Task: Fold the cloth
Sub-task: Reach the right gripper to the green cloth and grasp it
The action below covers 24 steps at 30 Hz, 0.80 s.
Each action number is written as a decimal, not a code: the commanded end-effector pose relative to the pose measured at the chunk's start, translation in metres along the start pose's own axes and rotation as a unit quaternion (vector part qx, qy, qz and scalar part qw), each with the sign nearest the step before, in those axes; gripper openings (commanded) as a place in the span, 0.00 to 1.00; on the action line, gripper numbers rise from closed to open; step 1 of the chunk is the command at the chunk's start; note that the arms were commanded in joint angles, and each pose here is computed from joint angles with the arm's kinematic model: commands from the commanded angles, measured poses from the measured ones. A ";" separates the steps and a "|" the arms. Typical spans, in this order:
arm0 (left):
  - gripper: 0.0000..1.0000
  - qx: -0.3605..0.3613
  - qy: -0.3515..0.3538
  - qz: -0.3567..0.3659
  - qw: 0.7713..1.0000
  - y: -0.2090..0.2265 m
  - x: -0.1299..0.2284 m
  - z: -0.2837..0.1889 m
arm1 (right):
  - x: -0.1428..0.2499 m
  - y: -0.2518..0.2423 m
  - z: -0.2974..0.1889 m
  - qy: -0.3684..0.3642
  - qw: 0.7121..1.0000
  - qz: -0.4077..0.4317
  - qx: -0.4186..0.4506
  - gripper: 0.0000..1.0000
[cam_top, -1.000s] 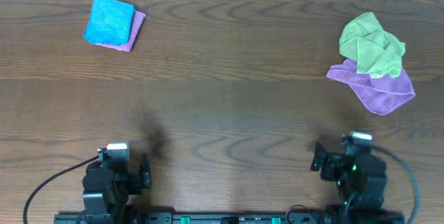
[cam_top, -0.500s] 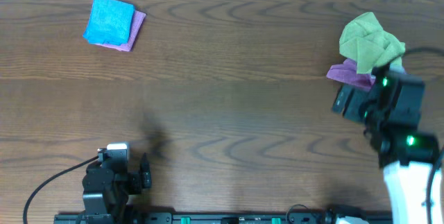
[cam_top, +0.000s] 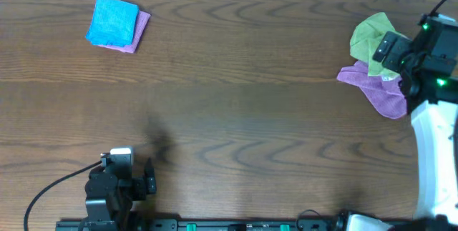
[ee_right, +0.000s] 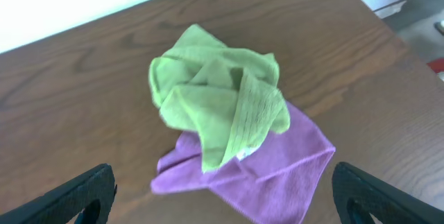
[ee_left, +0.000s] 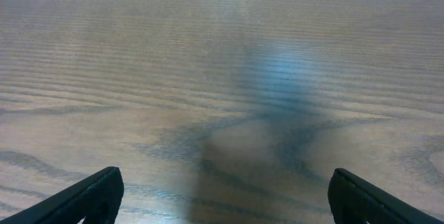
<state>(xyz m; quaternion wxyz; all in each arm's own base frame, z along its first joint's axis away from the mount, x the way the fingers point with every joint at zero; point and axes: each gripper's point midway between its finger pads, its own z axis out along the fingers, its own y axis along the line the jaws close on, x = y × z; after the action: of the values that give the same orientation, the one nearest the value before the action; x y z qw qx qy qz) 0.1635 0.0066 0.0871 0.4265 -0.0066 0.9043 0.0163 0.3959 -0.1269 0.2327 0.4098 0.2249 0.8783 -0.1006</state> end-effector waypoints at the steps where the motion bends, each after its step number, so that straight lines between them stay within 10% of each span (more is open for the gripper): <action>1: 0.95 -0.010 0.028 0.016 0.999 0.003 0.017 0.007 | -0.005 -0.008 0.009 -0.002 1.000 -0.011 0.017 0.99; 24: 0.95 -0.010 0.028 0.016 0.999 0.003 0.017 0.007 | 0.065 -0.023 0.169 0.076 0.993 0.081 0.034 0.85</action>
<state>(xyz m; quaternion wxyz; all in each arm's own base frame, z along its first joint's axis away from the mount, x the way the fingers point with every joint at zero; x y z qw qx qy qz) 0.1635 0.0066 0.0872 0.4267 -0.0066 0.9042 0.0163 0.4571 -0.1867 0.0794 0.3387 0.2852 0.8906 -0.1039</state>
